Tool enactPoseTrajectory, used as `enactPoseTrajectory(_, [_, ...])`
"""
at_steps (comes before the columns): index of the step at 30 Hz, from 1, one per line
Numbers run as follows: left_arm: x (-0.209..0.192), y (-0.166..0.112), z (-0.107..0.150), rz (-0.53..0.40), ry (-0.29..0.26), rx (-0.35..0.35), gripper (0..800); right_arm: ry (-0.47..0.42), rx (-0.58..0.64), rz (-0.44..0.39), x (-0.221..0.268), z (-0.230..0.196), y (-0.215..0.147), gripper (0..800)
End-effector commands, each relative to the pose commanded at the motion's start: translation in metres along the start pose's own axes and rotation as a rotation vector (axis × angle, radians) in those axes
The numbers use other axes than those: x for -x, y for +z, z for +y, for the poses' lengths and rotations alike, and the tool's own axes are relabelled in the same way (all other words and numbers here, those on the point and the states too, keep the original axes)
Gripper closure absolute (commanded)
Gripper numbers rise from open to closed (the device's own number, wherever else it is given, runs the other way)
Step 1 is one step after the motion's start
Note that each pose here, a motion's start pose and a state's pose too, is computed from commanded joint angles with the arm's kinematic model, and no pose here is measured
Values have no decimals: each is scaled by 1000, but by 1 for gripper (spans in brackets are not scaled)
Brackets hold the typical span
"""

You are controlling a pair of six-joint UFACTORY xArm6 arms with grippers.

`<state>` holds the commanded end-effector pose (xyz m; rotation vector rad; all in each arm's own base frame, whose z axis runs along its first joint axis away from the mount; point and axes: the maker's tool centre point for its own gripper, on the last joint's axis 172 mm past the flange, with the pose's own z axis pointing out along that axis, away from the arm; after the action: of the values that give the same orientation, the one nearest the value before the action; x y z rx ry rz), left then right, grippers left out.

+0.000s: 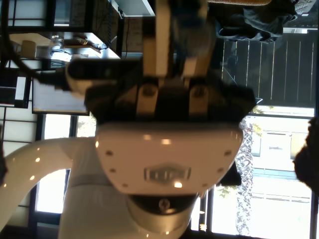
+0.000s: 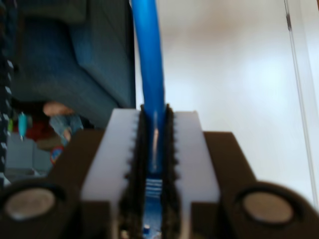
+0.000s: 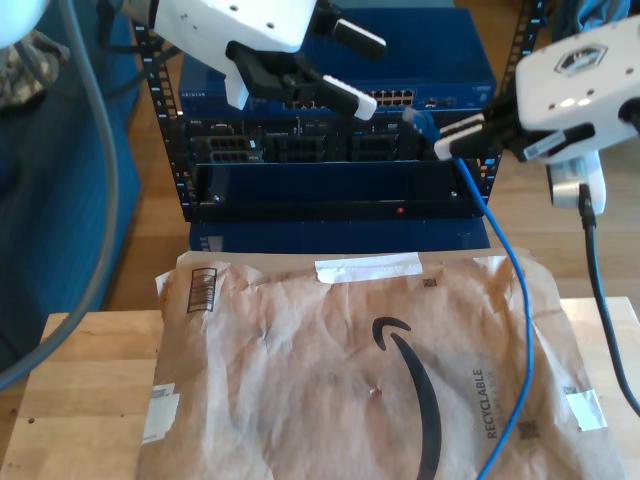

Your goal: Grab the cable and plug it in

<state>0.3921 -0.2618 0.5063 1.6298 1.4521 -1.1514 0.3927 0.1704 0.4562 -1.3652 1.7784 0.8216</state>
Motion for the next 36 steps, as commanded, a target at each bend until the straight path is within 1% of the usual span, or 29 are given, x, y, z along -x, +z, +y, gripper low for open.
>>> enactPoseTrajectory(5, [0,2,-1,0,4,-9,16,4,-5,-3,7,-1,-3,798])
enactPoseTrajectory(7, [-4,6,-4,-4,-8,-22,28,5,-5,-12,10,-1,-3,798])
enactPoseTrajectory(10, [-5,6,-4,-4,-11,-23,30,-2,-7,-22,15,-2,-4,798])
enactPoseTrajectory(20, [-5,6,-4,-4,-14,-24,37,-8,17,-21,27,6,6,798])
enactPoseTrajectory(22, [-5,6,-4,-4,-14,-24,66,1,20,-21,27,5,7,798])
enactPoseTrajectory(27, [-6,6,-4,-3,-13,-23,93,3,19,-21,28,4,8,798])
enactPoseTrajectory(33, [-6,6,-4,-3,-15,-23,185,0,22,-21,29,5,9,798])
enactPoseTrajectory(35, [-6,6,-4,-3,-13,-24,193,1,29,-20,29,5,11,798])
enactPoseTrajectory(36, [-6,5,-4,-3,-15,-22,216,3,30,-20,28,4,12,798])
